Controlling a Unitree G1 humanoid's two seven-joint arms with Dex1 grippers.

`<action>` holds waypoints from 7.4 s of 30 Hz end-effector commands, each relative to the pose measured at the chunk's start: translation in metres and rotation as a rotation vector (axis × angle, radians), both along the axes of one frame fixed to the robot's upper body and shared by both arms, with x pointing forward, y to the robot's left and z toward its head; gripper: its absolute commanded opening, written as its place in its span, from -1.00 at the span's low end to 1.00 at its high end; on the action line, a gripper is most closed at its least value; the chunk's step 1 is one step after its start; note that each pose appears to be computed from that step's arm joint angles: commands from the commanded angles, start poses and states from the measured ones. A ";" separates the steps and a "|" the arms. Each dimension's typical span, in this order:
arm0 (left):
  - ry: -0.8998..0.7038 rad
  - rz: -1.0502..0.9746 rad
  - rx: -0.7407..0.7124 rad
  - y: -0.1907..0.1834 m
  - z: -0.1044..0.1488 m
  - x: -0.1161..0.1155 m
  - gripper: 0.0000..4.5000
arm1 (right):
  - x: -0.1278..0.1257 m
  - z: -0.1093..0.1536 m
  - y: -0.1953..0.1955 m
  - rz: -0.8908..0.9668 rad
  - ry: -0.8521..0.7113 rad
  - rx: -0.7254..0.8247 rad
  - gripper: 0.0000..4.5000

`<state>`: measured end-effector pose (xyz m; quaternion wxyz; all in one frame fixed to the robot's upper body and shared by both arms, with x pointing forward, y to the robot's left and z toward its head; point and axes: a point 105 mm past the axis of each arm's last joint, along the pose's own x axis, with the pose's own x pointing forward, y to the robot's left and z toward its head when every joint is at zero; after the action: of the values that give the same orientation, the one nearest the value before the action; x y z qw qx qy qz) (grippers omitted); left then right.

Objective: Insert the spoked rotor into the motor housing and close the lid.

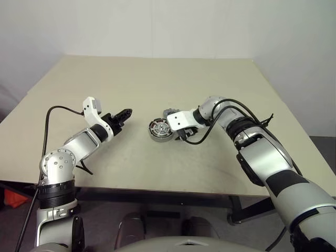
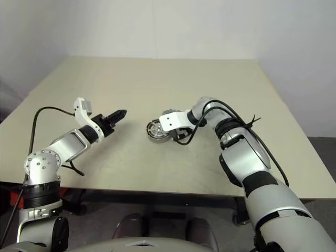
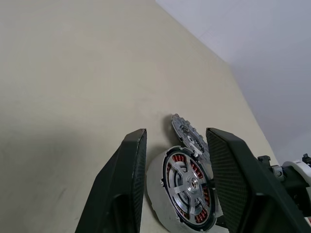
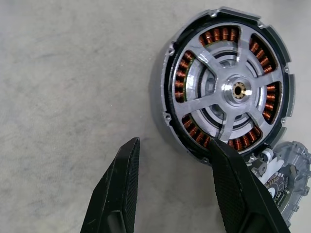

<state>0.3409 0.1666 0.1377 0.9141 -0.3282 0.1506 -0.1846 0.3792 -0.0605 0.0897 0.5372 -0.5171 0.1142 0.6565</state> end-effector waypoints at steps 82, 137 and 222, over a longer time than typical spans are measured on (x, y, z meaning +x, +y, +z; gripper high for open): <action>-0.028 0.110 -0.023 0.008 -0.009 -0.009 -0.09 | -0.065 0.017 0.038 -0.409 0.610 -0.065 -1.00; -0.058 -0.326 0.262 -0.010 -0.011 -0.037 -0.09 | 0.024 0.049 -0.020 -0.702 0.136 0.462 -0.73; 0.027 -0.346 0.267 -0.010 -0.034 -0.043 -0.09 | -0.064 0.016 -0.060 -1.096 1.006 0.709 -0.99</action>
<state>0.2952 0.1564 0.0941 0.8988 -0.1814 0.2572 -0.3051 0.3203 -0.1196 0.0915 0.7997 0.1731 0.3835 0.4282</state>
